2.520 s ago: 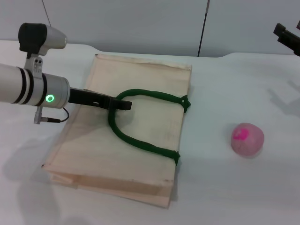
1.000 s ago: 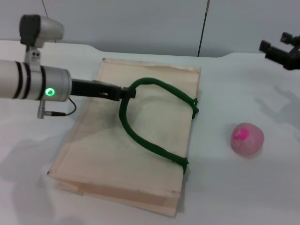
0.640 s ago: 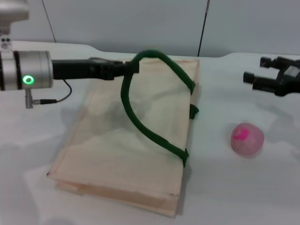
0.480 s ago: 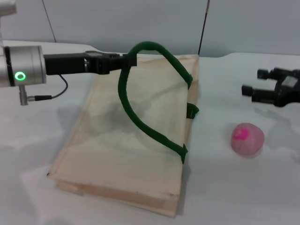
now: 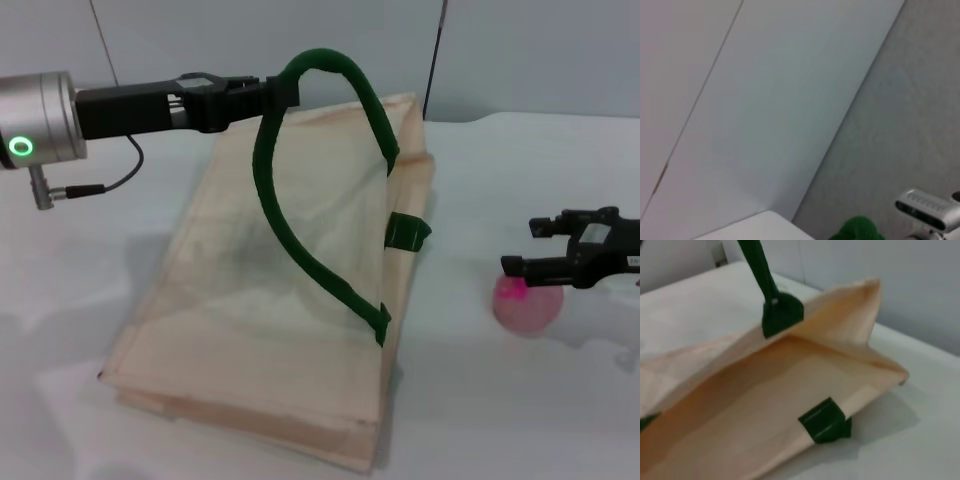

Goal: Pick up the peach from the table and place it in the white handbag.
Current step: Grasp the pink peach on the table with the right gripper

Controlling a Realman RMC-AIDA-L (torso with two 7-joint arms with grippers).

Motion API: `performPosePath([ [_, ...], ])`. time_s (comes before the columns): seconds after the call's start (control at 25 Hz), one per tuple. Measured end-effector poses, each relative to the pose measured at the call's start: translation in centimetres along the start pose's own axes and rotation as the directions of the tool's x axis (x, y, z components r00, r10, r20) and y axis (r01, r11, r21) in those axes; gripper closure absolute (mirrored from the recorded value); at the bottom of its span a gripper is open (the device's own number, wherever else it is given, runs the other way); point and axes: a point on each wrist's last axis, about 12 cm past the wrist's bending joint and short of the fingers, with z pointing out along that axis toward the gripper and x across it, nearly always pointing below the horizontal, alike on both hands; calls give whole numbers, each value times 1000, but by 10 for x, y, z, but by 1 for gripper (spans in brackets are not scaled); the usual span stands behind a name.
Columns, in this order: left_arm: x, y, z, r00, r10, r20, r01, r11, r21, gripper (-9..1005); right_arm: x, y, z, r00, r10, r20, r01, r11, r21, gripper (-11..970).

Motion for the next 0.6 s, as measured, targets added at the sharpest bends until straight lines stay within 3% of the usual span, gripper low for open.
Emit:
performPosePath([
  [0.6, -7, -6, -9, 998, 18, 67, -21, 999, 50, 874, 8, 6, 12, 989, 17, -150, -20, 1000, -20, 150],
])
